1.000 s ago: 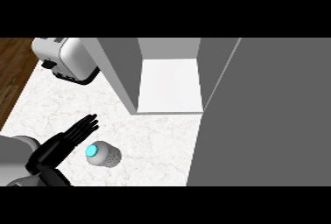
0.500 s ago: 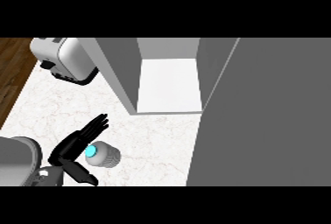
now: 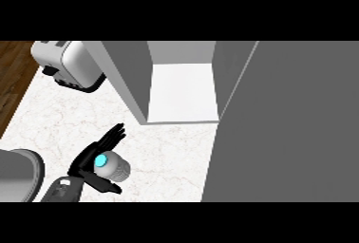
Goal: Pick up the bottled water, place it into the cabinet and close the cabinet
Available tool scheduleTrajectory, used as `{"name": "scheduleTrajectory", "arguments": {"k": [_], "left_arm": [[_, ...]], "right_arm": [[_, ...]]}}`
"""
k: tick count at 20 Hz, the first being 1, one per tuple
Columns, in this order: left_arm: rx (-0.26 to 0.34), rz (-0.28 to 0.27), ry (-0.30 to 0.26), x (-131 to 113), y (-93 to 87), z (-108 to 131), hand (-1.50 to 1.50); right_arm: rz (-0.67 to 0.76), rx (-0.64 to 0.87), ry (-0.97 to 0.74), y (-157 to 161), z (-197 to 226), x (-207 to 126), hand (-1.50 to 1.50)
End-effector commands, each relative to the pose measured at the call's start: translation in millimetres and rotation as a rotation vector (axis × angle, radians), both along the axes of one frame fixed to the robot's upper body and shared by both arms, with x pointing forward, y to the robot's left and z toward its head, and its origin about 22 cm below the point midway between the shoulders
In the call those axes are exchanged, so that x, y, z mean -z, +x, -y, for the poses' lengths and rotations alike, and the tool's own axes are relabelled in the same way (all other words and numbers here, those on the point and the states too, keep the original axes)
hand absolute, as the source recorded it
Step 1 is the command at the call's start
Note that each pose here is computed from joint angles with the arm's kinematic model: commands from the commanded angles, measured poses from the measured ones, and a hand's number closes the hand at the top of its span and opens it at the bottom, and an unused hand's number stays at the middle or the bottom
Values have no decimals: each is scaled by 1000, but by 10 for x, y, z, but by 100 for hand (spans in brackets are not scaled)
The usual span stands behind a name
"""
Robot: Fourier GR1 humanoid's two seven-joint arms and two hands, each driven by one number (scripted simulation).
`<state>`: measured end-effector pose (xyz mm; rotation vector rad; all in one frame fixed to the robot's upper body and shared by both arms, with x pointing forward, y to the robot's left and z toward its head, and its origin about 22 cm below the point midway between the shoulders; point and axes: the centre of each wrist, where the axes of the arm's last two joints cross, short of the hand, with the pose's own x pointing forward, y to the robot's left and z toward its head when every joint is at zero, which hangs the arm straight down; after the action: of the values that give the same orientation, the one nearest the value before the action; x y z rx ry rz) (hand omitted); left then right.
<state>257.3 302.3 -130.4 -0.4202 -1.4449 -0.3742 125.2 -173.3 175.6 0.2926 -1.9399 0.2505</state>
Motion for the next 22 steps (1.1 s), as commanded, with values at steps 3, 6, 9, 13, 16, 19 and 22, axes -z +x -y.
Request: {"name": "scheduleTrajectory", "arguments": {"k": [3, 6, 9, 13, 16, 19, 22], "left_arm": [[29, 54, -143, 153, -81, 58, -150], [29, 69, -164, 99, 4, 35, -150], [56, 45, -212, 115, 123, 298, 150], [123, 49, -239, 206, -10, 416, 150], [212, 243, -116, 87, 29, 506, 150], [200, 315, -107, -31, 170, 561, 150], [-110, 361, -22, 59, 125, 658, 150]], "right_arm": [[34, 29, -12, -176, 23, -76, -150], [55, 27, -21, -158, 26, -140, -150], [49, 11, -32, -164, 88, -71, -150], [54, 6, 8, -201, 86, -112, -150], [46, 33, -7, -144, 93, -109, -150], [44, 28, -15, -114, 95, -65, -150], [38, 39, -18, -57, 37, -13, -150]]}}
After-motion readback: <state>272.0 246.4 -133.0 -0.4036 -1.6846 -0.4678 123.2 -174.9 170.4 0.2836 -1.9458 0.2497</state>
